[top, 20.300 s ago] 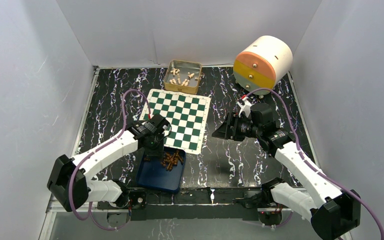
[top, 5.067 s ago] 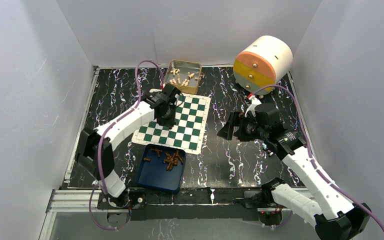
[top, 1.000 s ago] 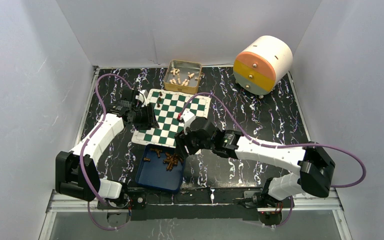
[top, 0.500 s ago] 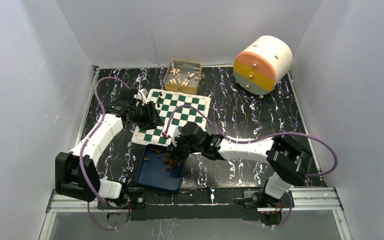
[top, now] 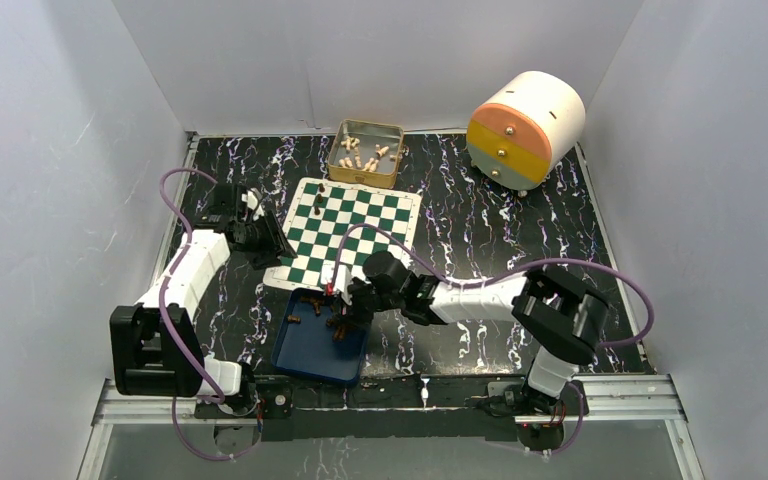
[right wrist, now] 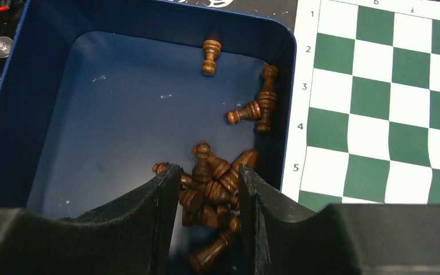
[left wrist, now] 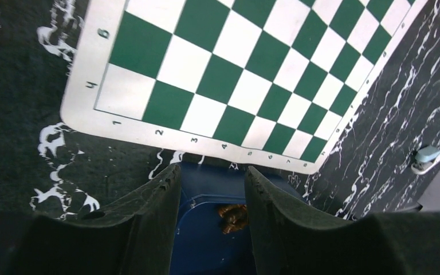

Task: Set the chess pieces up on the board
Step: Pick up the chess piece from the storage box.

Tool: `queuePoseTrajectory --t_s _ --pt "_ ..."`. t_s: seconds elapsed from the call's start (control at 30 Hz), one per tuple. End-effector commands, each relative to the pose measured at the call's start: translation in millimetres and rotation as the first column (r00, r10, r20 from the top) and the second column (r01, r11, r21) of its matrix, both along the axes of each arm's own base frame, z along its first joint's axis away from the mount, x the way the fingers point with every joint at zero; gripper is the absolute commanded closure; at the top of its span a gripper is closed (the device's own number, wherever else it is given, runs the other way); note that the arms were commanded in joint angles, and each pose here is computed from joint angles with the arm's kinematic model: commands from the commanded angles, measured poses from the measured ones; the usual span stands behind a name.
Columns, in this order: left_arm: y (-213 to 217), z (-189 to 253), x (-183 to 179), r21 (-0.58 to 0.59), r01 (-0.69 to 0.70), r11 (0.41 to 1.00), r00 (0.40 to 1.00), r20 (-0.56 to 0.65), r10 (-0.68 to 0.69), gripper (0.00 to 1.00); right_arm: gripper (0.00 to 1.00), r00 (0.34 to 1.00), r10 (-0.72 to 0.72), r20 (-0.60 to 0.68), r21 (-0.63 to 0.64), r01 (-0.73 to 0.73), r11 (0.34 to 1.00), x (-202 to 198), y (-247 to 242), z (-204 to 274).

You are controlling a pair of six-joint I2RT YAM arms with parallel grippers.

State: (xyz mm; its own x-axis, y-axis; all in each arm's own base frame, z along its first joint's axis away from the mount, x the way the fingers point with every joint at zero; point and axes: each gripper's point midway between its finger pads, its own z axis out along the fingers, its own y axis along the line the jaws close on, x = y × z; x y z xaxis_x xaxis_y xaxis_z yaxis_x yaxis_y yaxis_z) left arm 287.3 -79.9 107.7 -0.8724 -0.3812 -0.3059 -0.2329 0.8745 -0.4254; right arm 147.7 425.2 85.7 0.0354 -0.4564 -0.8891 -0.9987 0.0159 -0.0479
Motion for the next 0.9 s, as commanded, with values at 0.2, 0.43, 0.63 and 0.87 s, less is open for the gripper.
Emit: queuePoseTrajectory --t_s 0.2,0.43,0.63,0.87 --pt "-15 12 -10 -0.076 0.077 0.994 0.997 0.038 -0.074 0.57 0.5 0.998 0.035 0.043 0.017 -0.036 0.999 6 32 1" --pt "-19 14 -10 -0.097 0.081 0.992 0.996 0.034 -0.078 0.57 0.5 0.998 0.048 0.043 -0.044 -0.046 0.998 3 34 -17" --pt "-19 11 -10 -0.099 0.073 0.992 0.997 0.031 -0.07 0.58 0.52 0.998 0.033 0.062 -0.105 -0.026 0.994 1 28 -34" --pt "-19 7 -10 -0.099 0.062 0.993 0.998 0.019 -0.061 0.58 0.52 0.996 -0.004 0.089 -0.149 0.017 0.989 2 21 -41"
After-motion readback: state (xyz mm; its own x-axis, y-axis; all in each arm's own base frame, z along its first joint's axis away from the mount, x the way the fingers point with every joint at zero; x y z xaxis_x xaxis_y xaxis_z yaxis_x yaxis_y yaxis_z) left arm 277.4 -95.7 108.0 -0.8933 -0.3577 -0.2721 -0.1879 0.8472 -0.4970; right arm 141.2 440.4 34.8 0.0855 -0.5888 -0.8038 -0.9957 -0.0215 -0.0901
